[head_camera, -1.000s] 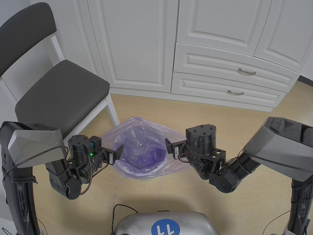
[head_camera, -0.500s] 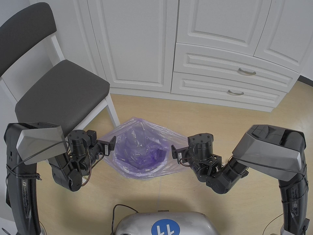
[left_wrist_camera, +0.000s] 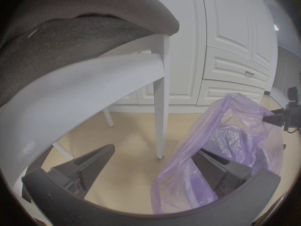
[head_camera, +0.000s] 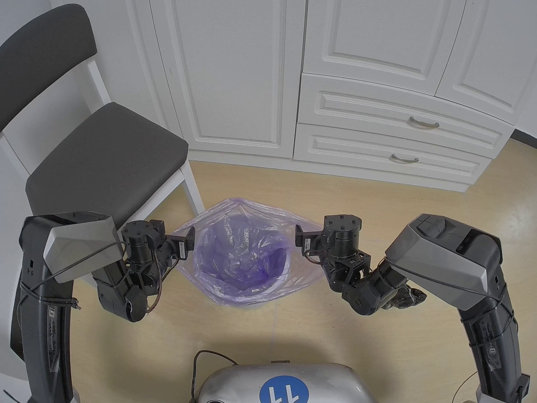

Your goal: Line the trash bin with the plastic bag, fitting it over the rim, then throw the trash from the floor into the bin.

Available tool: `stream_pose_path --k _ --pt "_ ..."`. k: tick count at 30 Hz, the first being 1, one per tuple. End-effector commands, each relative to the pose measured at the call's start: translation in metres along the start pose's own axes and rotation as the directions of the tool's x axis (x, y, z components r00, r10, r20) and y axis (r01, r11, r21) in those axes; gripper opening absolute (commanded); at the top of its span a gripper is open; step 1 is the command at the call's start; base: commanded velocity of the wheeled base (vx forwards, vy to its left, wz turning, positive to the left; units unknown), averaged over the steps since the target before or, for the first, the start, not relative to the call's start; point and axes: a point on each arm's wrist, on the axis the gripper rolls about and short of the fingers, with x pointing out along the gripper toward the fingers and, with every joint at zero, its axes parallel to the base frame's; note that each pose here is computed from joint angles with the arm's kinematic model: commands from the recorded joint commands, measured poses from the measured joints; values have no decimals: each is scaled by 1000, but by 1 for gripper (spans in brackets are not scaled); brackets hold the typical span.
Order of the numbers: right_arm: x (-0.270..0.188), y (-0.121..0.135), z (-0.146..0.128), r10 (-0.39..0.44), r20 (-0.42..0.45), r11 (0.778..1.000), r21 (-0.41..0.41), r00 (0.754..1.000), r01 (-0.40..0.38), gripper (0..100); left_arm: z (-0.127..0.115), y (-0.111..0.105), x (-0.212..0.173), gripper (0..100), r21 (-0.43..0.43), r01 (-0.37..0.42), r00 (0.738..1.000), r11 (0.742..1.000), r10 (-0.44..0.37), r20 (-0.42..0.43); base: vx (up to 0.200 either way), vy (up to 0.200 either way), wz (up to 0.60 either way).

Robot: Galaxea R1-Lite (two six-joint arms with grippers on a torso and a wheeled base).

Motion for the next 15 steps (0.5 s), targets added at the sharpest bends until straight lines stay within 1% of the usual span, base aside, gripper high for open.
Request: stream_pose_path --k 1,3,7,11,12,13,15 --pt "14 5 -18 -5 1 1000 30 1000 5 100 -7 3 6 100 -1 -17 1000 1000 17 -11 0 0 0" --pt "19 7 -22 -4 9 999 44 1000 4 100 -7 4 8 100 -2 -21 1000 1000 21 -9 0 0 0" --pt "33 14 -24 0 48 995 99 999 -5 100 -9 6 11 100 -3 -27 1000 1000 27 -11 0 0 0" --pt "41 20 -31 4 68 991 132 998 -13 100 -17 5 16 100 -3 -36 999 999 36 -17 0 0 0" --pt "45 23 -38 5 72 990 142 997 -15 100 -20 5 20 100 -1 -59 998 998 59 -18 0 0 0" --pt "46 23 -38 6 73 990 143 997 -17 100 -21 5 20 100 -1 -61 998 998 61 -18 0 0 0" --pt "52 25 -47 6 80 988 152 997 -19 100 -26 4 27 100 0 -90 996 996 90 -19 0 0 0"
